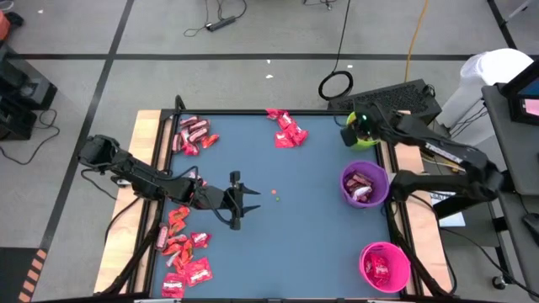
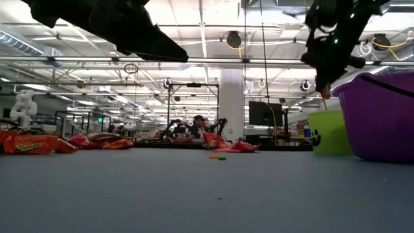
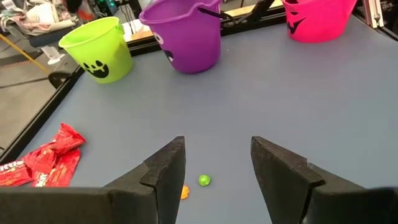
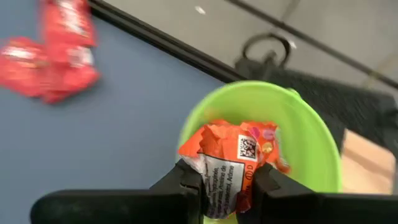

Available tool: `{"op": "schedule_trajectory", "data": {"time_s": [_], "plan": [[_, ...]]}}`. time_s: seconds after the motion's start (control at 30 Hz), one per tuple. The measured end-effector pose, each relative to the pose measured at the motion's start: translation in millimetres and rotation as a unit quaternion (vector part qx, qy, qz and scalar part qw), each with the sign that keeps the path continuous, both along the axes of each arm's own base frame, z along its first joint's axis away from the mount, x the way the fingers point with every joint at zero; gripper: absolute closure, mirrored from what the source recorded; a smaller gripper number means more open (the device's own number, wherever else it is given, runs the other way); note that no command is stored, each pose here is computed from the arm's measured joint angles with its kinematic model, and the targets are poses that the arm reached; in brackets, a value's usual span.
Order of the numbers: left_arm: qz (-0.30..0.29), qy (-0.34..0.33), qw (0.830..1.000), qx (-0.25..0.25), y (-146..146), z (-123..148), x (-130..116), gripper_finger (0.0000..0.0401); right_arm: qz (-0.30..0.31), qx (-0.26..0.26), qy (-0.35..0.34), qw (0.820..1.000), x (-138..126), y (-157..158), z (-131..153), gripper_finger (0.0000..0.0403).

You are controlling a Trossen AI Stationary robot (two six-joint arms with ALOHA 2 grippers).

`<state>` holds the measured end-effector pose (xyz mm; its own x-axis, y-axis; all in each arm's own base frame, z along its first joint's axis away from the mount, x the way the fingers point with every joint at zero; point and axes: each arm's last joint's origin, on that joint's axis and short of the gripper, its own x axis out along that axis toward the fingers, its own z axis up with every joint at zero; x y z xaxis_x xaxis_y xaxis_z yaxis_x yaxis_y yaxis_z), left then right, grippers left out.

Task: Organize candy in baskets
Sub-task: Put the orange chocolate bar into the green bucket

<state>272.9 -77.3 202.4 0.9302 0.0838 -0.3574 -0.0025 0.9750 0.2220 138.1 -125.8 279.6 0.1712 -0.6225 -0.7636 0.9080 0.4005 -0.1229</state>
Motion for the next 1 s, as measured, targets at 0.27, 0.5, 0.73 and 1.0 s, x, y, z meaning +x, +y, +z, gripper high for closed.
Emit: {"op": "schedule_trajectory", "data": {"time_s": [0.27,0.5,0.73,1.0], "plan": [[0.010,0.002,1.000,0.001,6,0,1,0.0212,-0.050,0.064,0.034,0.996,-3,-41,-18,0.0358],[0.017,0.011,1.000,0.001,9,-4,3,0.0212,-0.057,0.102,0.052,0.992,3,-59,-31,0.0358],[0.020,0.012,1.000,-0.011,8,-5,3,0.0212,-0.055,0.123,0.078,0.988,2,-63,-40,0.0358],[0.020,0.011,1.000,-0.011,8,-5,3,0.0212,-0.054,0.119,0.075,0.989,1,-61,-36,0.0358]]}}
